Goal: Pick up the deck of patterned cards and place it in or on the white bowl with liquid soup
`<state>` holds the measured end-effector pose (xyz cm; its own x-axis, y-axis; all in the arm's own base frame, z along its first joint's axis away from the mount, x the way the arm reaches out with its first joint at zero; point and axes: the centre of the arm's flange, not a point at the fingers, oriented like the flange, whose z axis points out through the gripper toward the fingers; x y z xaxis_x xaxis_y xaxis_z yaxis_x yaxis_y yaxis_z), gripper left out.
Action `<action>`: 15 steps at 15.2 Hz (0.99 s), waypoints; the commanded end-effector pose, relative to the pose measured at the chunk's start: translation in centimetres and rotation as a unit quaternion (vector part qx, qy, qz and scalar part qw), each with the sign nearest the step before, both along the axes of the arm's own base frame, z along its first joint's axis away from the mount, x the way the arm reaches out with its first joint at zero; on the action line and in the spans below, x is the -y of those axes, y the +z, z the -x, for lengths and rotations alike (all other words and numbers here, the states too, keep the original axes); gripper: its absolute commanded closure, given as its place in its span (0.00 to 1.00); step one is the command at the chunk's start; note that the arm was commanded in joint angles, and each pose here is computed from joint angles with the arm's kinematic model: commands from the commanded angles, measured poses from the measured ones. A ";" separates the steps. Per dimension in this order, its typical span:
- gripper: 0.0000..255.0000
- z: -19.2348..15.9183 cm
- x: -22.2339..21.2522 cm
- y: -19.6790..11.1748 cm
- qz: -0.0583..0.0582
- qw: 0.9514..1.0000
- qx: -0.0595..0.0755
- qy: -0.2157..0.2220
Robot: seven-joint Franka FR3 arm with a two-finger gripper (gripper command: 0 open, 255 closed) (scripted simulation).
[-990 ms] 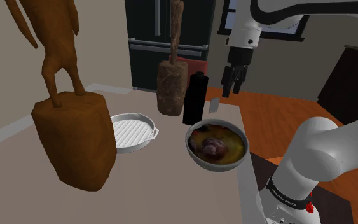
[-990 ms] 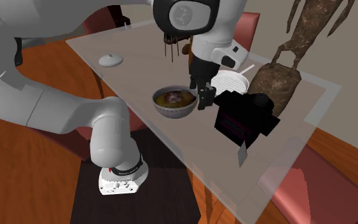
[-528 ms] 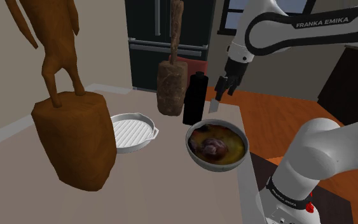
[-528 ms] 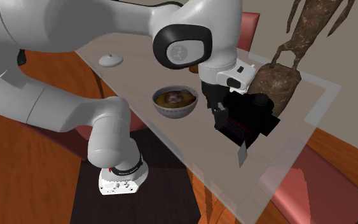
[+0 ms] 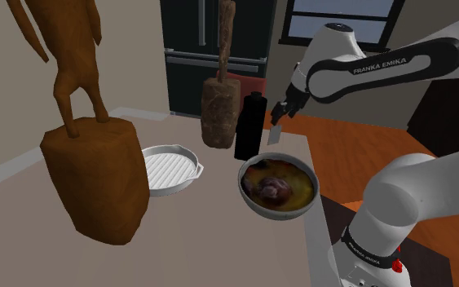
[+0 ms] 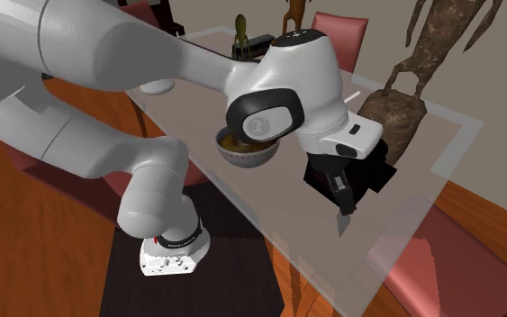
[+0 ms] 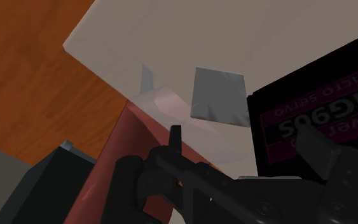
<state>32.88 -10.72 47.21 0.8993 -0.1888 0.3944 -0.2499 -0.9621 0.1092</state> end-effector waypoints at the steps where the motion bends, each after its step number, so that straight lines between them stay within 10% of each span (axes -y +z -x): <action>1: 0.00 -0.5 0.5 -0.7 0.008 1.000 0.013 -0.004; 15: 0.00 -1.9 1.3 -3.8 0.008 1.000 0.013 -0.004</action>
